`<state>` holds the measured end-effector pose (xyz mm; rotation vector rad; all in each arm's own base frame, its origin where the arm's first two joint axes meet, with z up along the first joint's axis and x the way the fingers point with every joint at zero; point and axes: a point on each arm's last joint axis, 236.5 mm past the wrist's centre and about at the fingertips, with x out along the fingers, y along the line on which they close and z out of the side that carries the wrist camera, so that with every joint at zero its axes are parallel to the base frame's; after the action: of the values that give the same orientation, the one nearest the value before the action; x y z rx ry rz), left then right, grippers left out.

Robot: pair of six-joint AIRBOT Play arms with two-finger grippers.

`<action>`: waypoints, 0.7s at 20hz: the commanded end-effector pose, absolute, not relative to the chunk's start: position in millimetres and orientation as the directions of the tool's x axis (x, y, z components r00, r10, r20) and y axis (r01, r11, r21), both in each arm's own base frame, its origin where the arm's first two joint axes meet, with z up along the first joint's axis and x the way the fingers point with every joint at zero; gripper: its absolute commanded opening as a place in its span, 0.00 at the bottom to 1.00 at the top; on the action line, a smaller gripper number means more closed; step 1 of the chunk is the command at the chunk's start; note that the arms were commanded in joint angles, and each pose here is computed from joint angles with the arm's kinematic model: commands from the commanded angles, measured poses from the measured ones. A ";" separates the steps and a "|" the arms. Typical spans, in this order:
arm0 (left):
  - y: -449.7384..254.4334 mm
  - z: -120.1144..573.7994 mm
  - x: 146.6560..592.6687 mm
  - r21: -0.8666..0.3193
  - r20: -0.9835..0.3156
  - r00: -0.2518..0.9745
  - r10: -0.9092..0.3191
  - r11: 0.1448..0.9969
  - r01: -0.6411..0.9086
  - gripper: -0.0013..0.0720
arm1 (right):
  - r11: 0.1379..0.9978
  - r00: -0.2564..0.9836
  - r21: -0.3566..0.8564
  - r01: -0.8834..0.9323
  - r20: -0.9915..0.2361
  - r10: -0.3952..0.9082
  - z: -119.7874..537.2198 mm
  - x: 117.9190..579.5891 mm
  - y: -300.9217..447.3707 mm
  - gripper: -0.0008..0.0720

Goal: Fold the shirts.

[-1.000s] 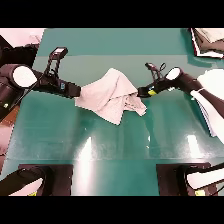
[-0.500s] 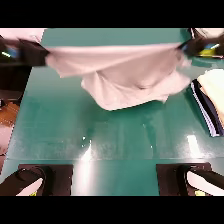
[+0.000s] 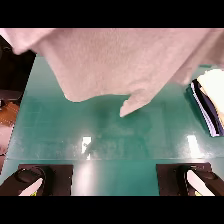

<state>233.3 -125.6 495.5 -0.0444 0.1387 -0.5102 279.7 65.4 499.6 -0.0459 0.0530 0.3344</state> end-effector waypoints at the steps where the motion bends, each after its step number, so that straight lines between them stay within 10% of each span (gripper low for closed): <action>1: -127.2 515.4 203.5 -0.074 -0.074 0.843 -0.532 0.846 0.528 0.05 | 0.961 0.965 -0.096 -0.261 -0.018 0.260 525.0 249.1 55.4 0.03; 9: -135.8 257.2 291.1 -0.086 -0.739 0.574 -0.352 0.895 0.438 0.05 | 0.891 0.682 0.241 -0.385 -0.577 0.450 326.5 368.0 82.9 0.03; 14: -122.6 101.6 376.7 0.023 -0.808 0.564 -0.171 0.947 0.321 0.05 | 0.932 0.443 0.247 -0.264 -0.828 0.345 138.4 458.4 97.3 0.03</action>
<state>336.7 -134.6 177.7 0.1240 0.9213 -0.3848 425.2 86.5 229.6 0.1005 0.8829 0.4220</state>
